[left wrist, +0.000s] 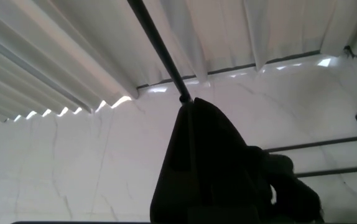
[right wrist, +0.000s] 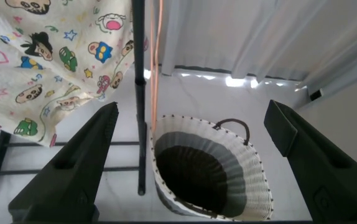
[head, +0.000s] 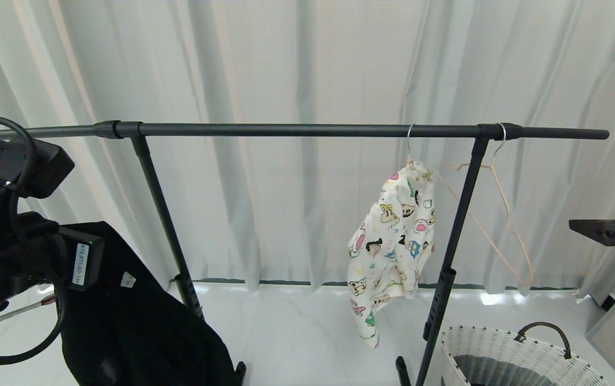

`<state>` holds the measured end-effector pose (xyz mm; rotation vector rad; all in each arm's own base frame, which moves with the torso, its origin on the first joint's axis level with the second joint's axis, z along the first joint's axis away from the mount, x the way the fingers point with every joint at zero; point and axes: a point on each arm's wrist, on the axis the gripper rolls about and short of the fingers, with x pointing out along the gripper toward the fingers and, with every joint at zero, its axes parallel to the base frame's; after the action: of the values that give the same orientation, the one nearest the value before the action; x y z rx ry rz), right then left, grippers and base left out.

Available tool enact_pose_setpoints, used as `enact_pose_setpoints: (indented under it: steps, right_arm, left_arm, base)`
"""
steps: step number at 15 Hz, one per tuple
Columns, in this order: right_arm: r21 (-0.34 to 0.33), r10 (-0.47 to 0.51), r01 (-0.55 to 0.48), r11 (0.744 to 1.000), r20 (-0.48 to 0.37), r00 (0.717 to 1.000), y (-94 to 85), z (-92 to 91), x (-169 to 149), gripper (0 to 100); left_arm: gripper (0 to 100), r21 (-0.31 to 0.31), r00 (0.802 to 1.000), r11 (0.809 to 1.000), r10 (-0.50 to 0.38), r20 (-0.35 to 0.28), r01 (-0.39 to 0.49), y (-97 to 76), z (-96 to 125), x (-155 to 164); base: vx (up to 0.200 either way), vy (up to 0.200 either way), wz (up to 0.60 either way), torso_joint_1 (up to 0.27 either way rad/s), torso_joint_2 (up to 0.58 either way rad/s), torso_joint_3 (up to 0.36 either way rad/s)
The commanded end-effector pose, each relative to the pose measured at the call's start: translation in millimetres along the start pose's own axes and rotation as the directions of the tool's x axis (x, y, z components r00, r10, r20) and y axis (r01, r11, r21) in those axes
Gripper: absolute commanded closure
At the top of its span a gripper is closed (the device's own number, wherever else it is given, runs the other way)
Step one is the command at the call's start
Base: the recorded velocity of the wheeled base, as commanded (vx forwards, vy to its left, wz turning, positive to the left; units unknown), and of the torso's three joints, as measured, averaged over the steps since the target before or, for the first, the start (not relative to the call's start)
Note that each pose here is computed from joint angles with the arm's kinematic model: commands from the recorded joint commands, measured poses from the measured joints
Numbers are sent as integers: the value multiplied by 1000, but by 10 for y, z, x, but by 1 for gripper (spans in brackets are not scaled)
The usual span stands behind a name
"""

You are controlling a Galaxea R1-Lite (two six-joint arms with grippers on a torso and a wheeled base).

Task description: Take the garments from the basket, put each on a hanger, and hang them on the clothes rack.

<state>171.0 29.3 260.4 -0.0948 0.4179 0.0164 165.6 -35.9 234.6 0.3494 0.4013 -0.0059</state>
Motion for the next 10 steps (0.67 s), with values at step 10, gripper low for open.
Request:
enact_pose_setpoints:
  steps: [10]
  right_arm:
    - [0, 55, -55, 999, -32, 998, 21, -73, 38, 0]
  left_arm:
    - [100, -12, 998, 1000, -19, 61, 20, 113, 92, 119]
  base:
    - [0, 0, 0, 0, 0, 0]
